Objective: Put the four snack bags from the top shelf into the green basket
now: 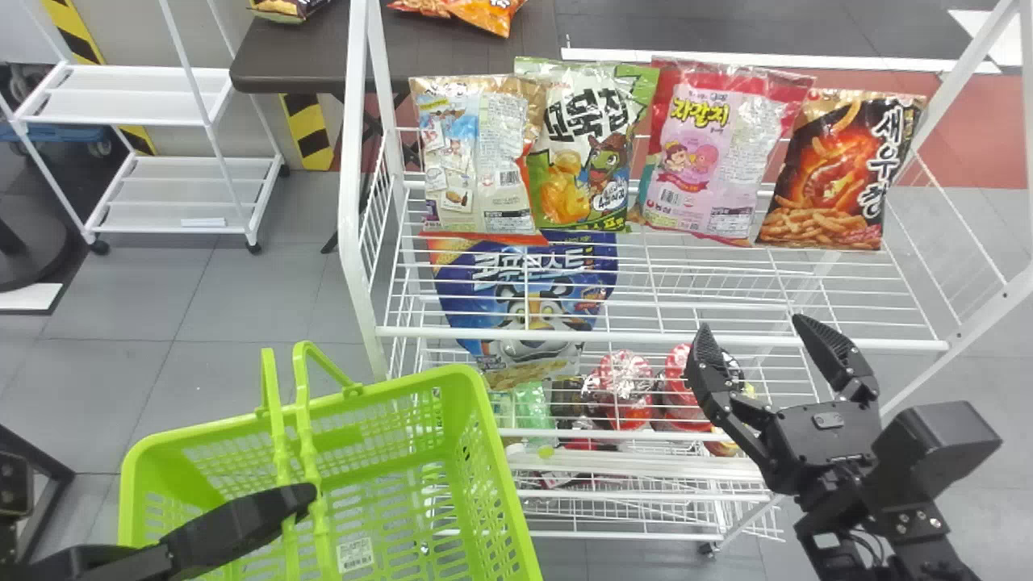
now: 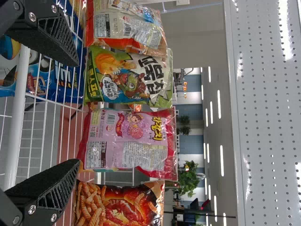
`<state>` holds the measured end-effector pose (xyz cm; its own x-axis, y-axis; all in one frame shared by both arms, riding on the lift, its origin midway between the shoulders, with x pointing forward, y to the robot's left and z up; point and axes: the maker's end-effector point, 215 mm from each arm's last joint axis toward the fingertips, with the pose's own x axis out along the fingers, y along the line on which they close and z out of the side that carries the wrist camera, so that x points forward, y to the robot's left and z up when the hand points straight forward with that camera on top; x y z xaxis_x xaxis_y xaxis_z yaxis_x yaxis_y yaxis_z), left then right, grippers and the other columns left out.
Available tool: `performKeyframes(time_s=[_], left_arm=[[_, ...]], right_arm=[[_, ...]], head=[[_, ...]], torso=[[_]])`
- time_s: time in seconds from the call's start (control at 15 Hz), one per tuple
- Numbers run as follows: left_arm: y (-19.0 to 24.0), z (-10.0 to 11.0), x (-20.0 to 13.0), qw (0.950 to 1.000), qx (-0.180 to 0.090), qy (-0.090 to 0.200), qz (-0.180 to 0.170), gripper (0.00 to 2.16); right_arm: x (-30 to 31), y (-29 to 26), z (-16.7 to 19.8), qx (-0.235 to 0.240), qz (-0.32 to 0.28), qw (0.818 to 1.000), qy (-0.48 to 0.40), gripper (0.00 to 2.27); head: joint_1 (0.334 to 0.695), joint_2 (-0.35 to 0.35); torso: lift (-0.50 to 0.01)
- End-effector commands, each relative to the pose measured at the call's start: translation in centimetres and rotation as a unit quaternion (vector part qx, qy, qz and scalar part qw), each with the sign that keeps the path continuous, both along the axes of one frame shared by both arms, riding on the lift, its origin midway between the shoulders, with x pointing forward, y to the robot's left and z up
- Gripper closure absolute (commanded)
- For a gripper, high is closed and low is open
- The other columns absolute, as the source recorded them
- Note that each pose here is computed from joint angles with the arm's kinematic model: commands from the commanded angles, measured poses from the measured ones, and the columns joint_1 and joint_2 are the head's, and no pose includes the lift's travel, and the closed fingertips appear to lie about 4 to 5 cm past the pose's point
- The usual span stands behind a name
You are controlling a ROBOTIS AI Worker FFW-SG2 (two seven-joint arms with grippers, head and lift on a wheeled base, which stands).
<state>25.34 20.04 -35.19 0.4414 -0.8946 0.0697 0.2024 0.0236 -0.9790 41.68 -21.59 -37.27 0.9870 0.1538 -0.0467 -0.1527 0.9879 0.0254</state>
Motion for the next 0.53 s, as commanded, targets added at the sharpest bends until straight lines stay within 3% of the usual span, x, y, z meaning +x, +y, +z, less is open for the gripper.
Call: performKeyframes(time_s=[0.0,0.47], left_arm=[[-0.02,0.23,-0.09,1.0,-0.006,0.0,-0.001,2.14],[0.01,0.11,-0.1,1.0,-0.007,0.001,-0.001,2.14]], right_arm=[[0.01,-0.01,0.09,0.001,0.0,1.0,-0.001,0.09],[0.23,0.41,-0.22,0.003,0.003,1.0,0.002,0.09]], head=[[0.695,-0.027],[0.695,-0.025]], torso=[[0.0],[0.0]])
